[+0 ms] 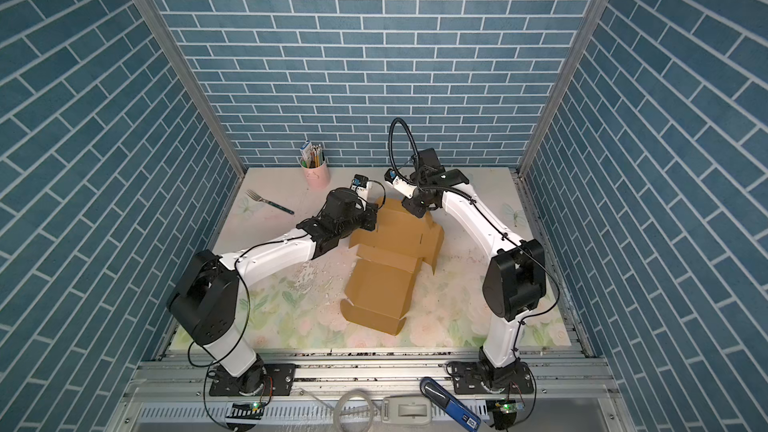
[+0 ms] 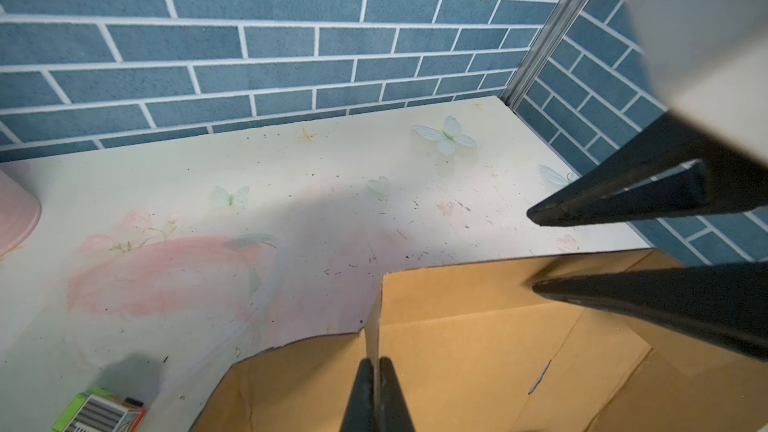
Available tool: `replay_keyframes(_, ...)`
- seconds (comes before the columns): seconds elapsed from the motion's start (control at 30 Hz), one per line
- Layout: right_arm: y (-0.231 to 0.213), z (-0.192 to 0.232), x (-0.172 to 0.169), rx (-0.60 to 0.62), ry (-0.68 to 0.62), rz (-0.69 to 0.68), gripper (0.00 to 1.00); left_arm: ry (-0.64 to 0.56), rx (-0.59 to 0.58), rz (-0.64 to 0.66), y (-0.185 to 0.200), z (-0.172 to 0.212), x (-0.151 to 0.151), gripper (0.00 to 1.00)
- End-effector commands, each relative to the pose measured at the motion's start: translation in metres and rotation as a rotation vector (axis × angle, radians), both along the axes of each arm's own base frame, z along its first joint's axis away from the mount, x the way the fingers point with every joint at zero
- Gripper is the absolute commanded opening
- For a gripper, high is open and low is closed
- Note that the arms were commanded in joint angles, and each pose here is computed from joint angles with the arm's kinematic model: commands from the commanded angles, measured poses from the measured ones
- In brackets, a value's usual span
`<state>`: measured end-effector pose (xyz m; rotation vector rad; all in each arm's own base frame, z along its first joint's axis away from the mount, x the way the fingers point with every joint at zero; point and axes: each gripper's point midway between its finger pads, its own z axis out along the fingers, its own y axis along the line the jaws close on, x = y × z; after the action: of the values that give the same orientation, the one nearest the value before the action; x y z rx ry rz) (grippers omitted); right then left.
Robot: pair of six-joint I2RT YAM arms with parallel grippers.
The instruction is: Fold the paper box
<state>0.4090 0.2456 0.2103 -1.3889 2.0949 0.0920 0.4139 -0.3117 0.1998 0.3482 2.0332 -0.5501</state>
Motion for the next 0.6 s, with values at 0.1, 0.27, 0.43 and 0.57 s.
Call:
replay_keyframes(0.1, -0.002, -0.011, -0.005, -0.064, 0.047, 0.037, 0.32, -0.015, -0.010, -0.009, -0.003, 0.006, -0.001, 0.00)
replay_keyframes(0.27, -0.003, -0.019, -0.008, -0.077, 0.073, 0.040, 0.32, -0.016, -0.012, -0.008, -0.003, 0.006, 0.000, 0.00)
replay_keyframes(0.43, -0.004, -0.021, -0.010, -0.086, 0.088, 0.040, 0.30, -0.019, -0.013, -0.006, -0.004, 0.008, 0.001, 0.00)
replay_keyframes(0.57, -0.003, -0.020, -0.010, -0.084, 0.092, 0.042, 0.25, -0.021, -0.017, -0.005, -0.004, 0.009, 0.001, 0.00)
